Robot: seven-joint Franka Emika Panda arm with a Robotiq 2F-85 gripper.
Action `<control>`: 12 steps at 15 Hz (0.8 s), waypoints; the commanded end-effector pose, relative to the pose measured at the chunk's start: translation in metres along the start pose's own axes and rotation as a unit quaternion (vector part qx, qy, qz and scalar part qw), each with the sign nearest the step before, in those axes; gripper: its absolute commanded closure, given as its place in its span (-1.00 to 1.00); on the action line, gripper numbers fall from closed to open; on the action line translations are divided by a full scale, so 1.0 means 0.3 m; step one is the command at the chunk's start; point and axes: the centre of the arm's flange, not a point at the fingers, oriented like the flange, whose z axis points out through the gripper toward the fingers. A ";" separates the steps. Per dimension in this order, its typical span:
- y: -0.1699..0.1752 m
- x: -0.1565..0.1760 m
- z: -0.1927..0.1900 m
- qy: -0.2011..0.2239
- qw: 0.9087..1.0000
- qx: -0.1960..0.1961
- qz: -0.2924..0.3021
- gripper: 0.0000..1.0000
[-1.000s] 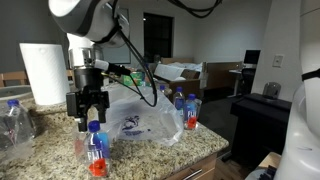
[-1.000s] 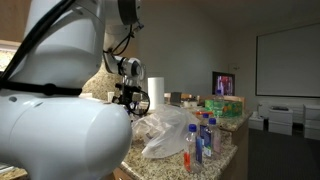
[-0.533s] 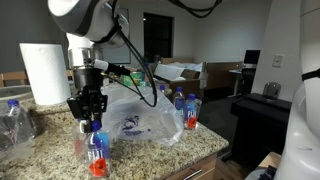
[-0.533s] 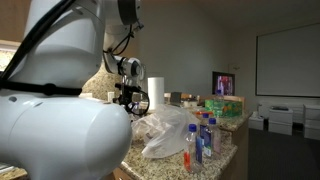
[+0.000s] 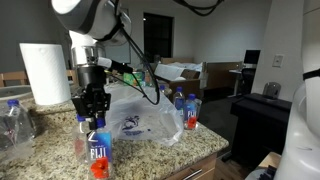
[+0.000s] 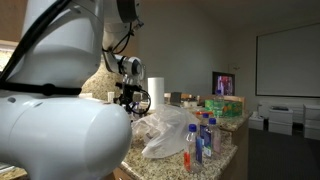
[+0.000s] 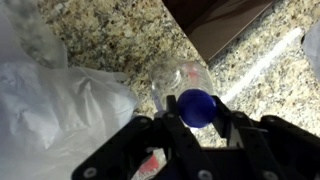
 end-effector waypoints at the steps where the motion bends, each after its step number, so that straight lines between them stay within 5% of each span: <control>1: 0.042 -0.162 -0.051 0.005 1.000 -0.014 -0.001 0.75; 9: 0.129 -0.476 -0.103 0.045 0.995 -0.049 0.077 0.75; 12: 0.109 -0.543 -0.063 0.092 0.986 -0.093 0.106 0.76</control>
